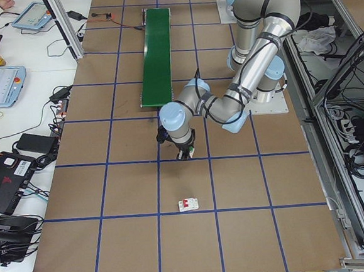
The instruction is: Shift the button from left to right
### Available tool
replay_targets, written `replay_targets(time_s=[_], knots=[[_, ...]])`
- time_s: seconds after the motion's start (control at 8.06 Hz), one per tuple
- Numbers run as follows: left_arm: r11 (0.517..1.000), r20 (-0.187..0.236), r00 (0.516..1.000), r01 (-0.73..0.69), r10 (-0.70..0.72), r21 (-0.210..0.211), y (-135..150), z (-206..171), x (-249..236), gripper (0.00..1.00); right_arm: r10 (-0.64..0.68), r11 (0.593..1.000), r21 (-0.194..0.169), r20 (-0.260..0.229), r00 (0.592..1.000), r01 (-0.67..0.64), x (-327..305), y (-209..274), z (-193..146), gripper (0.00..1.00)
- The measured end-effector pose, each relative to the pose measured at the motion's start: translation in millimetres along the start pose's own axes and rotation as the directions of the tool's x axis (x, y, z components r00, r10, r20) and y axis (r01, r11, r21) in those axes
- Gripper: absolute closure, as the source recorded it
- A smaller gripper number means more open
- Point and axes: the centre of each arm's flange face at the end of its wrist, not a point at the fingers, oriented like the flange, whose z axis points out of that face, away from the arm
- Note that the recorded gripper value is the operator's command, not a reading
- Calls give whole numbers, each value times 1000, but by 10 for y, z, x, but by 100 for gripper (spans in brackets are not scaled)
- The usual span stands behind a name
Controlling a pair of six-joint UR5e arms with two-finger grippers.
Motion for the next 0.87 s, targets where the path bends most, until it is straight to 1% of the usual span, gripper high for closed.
replay_targets(time_s=[0.12,0.25,0.37,0.5,0.62,0.74,0.87], knots=[[999,20,999,45,-45,16,-191,-313,309,100,0,1000,-1,0,1000,0,0,1,1,0],[996,46,995,87,-89,32,-480,-563,662,100,0,1000,0,0,1000,0,0,0,1,0],[990,59,990,128,-132,58,-819,-721,1008,100,0,1000,0,0,1000,0,0,0,0,0],[980,52,982,175,-180,94,-1161,-812,1342,100,1,1000,0,0,1000,-1,0,0,0,0],[967,34,973,224,-230,122,-1457,-847,1638,100,1,1000,0,0,1000,-1,0,0,0,0],[952,18,961,272,-277,137,-1707,-838,1894,100,0,1000,-1,0,1000,0,0,-2,3,0],[941,5,950,308,-312,138,-1896,-802,2102,100,0,1000,-1,0,1000,0,0,-4,5,0]])
